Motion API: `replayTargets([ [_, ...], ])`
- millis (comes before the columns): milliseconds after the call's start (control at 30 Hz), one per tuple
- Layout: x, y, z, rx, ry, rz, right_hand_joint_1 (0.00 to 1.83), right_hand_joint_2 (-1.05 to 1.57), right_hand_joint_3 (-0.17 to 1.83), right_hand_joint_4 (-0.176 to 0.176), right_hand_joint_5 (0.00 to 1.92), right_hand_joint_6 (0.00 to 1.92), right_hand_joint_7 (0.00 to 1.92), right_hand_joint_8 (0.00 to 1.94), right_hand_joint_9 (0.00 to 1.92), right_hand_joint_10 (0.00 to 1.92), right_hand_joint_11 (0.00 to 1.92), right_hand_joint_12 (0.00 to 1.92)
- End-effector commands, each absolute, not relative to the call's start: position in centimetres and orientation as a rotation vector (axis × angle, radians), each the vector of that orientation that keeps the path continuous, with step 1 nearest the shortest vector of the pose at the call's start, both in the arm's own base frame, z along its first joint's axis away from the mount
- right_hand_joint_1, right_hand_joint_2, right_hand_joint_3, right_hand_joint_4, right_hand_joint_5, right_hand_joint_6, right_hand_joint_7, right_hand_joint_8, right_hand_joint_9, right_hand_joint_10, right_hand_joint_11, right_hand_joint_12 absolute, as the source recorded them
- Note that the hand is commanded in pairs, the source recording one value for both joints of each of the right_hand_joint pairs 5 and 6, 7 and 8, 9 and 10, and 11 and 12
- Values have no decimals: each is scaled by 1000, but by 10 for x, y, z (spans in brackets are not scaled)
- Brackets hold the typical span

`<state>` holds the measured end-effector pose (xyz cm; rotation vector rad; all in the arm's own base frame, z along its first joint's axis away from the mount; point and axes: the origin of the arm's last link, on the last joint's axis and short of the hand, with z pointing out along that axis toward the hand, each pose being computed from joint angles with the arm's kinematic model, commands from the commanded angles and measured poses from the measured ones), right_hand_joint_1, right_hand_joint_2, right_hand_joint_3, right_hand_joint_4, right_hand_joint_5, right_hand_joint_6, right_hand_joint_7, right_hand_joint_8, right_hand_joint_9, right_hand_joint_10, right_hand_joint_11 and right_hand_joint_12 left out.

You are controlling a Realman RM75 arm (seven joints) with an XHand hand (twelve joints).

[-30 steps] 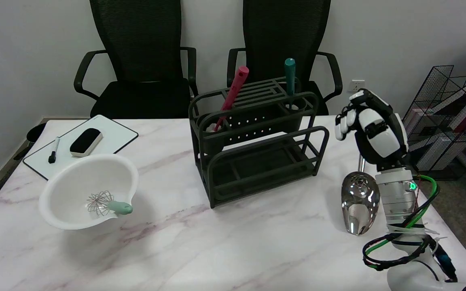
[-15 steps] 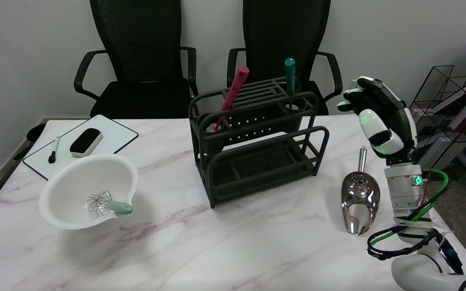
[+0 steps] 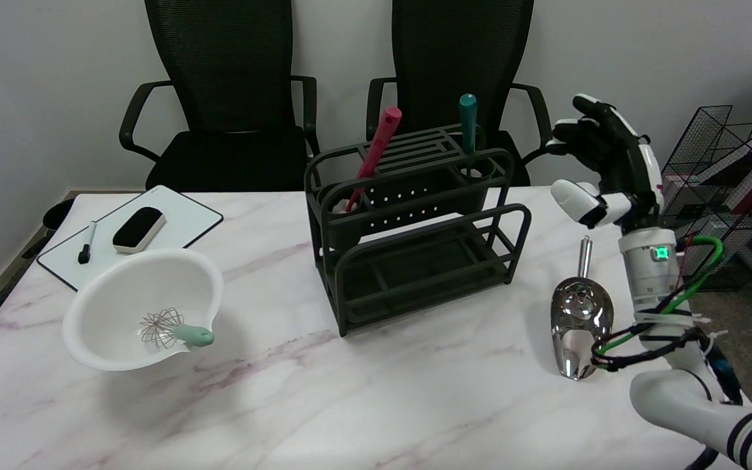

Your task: Pick up the blue sponge bottle brush.

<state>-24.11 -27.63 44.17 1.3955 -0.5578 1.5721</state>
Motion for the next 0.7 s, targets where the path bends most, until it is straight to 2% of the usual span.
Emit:
replayTargets([
  [33,-212,-343,468,1406,-451,1379,1116,-260,1149,0,391,391,661,661,601,601,715,715],
  [400,-207,-384,443,1439,-533,1347,1122,-296,1111,0,368,368,561,561,522,522,531,531],
  [700,-204,-417,416,1452,-600,1347,1126,-350,1130,0,333,333,514,514,501,501,469,469],
])
